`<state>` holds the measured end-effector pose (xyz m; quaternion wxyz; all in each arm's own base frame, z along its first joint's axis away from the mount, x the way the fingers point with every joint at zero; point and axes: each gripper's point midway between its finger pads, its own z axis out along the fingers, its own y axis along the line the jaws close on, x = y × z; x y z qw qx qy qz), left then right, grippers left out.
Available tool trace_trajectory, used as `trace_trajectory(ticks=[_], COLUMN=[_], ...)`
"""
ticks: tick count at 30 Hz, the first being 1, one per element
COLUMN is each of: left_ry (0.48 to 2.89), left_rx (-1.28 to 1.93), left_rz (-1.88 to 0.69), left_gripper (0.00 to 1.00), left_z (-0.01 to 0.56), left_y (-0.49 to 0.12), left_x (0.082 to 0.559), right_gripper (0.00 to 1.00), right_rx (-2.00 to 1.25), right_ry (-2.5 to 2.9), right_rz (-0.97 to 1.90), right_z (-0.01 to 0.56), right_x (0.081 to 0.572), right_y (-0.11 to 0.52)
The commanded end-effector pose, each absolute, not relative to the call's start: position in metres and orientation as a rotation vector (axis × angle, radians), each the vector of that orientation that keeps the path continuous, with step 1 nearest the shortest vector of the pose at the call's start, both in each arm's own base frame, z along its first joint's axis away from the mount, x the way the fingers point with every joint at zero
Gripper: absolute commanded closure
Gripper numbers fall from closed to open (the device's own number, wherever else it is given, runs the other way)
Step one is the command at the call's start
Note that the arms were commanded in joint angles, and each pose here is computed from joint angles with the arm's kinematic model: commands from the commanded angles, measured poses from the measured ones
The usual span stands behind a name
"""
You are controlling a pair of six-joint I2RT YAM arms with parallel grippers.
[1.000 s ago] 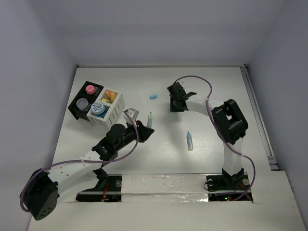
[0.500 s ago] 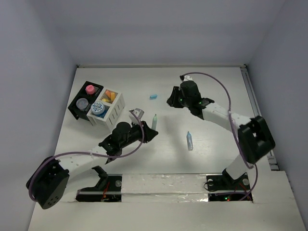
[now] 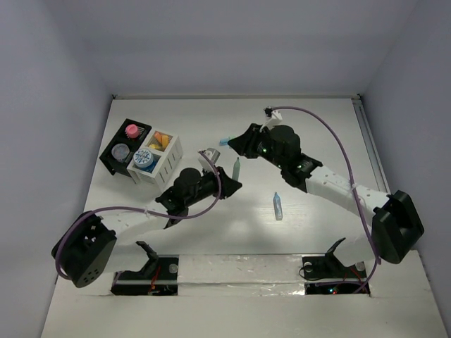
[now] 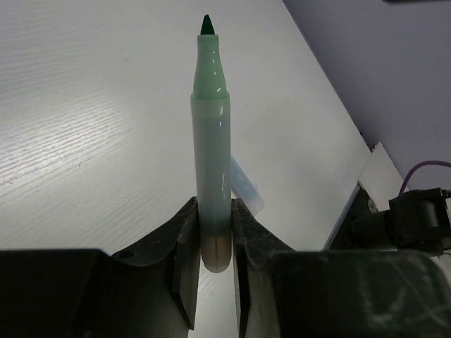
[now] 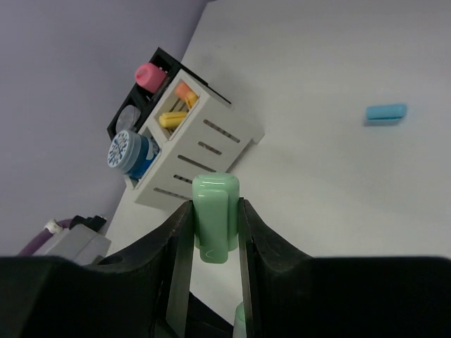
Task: Sort the stationery into containers
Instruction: Pick up the pen cap from the center of the board, then pick up the pen from the center of the board.
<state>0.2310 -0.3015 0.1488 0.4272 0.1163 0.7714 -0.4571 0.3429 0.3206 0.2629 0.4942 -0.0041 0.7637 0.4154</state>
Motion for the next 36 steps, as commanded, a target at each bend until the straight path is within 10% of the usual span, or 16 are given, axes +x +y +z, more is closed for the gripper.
trace_trajectory(ticks=[1,36], left_ry=[1.793,1.741], left_rx=[0.265,0.205], left_rz=[-1.17,-1.033], left_gripper=[1.0,1.0], left_z=[0.19,0.212], left_y=[-0.31,-0.29], left_x=[0.243,0.258], right_gripper=[0.91,0.91], right_rx=[-0.006,-0.045], right_ry=[1.781,1.822], right_rz=[1.09,1.026], right_z=[0.279,0.259], right_x=[0.336,0.331], right_y=[0.332,0.335])
